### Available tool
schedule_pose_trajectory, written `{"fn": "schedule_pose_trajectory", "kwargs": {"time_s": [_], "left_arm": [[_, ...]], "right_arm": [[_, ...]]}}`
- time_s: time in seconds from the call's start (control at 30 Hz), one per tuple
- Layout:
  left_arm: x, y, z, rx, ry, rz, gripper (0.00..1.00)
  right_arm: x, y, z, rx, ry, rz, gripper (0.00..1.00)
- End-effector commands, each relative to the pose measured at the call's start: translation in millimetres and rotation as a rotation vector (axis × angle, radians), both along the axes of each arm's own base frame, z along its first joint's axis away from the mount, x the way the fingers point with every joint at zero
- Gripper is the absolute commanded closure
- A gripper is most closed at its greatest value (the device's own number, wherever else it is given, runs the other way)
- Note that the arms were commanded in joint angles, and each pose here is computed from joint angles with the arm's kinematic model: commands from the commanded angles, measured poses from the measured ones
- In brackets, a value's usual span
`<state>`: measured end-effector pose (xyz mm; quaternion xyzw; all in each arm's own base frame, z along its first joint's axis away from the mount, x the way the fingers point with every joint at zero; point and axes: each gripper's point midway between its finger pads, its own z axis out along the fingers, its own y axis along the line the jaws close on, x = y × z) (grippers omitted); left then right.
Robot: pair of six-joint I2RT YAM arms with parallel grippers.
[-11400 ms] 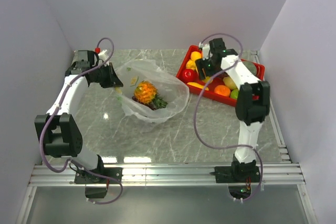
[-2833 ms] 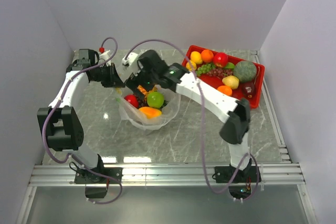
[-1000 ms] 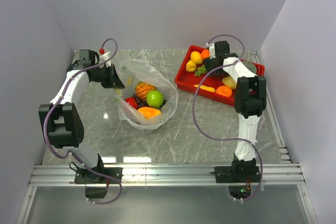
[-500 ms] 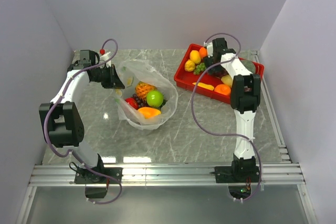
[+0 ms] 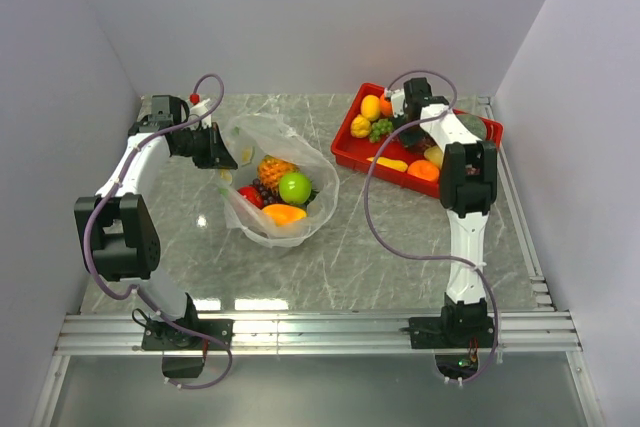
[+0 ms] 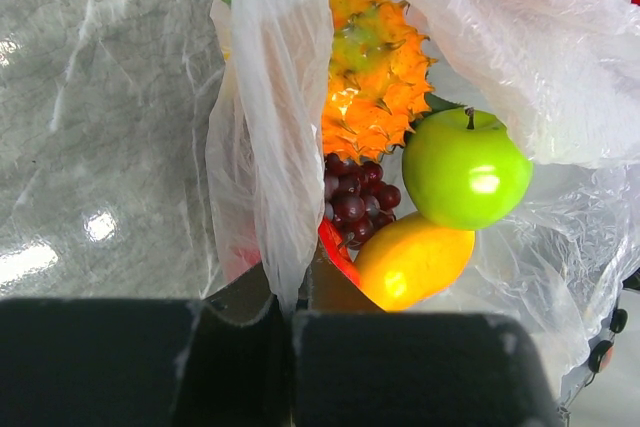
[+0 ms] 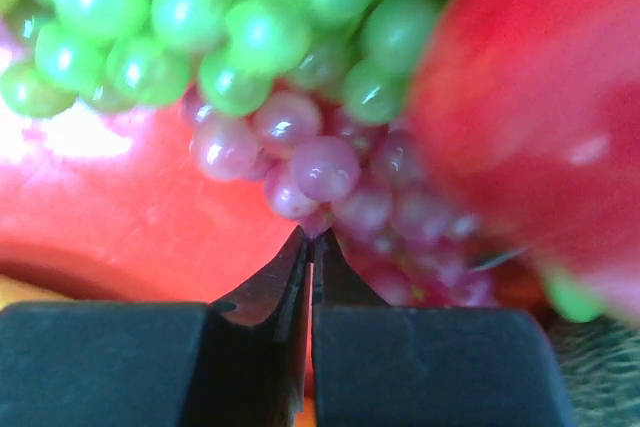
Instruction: Place the fake fruits into the plastic bag and tie a complex knot
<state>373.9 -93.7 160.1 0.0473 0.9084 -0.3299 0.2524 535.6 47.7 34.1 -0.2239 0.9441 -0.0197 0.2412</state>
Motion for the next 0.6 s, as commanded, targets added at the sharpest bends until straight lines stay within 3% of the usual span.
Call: {"fn": "schedule_pose_trajectory", "kwargs": {"time_s": [0.0,0.33,0.4,0.43,0.47,0.53,0.57], "left_arm": [[10,-1,15,-0.014,-0.051,-0.018,0.95],[10,-3,17,-0.019,-0.054,-0.024,0.95],[9,-3,17,-0.022,-0.052,-0.025,0.95],[10,-3,17,-0.023,-0.053,-0.026,0.95],[10,-3,18,-0.022,-0.055,-0.025,0.95],[9,-3,18,-0.021,-0.055,-0.026,0.95],[9,-3,18,-0.017,-0.056,-0.026,0.95]], "right_arm": [[-21,13,16,0.050,0.012,0.035,1.00],[-31,24,87,0.135,-0.113,0.036,1.00],[-27,20,95,0.118,-0.126,0.028,0.86],[-27,16,94,0.099,-0.117,0.030,0.72],[-25,12,94,0.091,-0.124,0.028,0.51],[-23,5,93,0.055,-0.128,0.035,0.37],[-22,3,92,0.041,-0.129,0.038,0.36]]}}
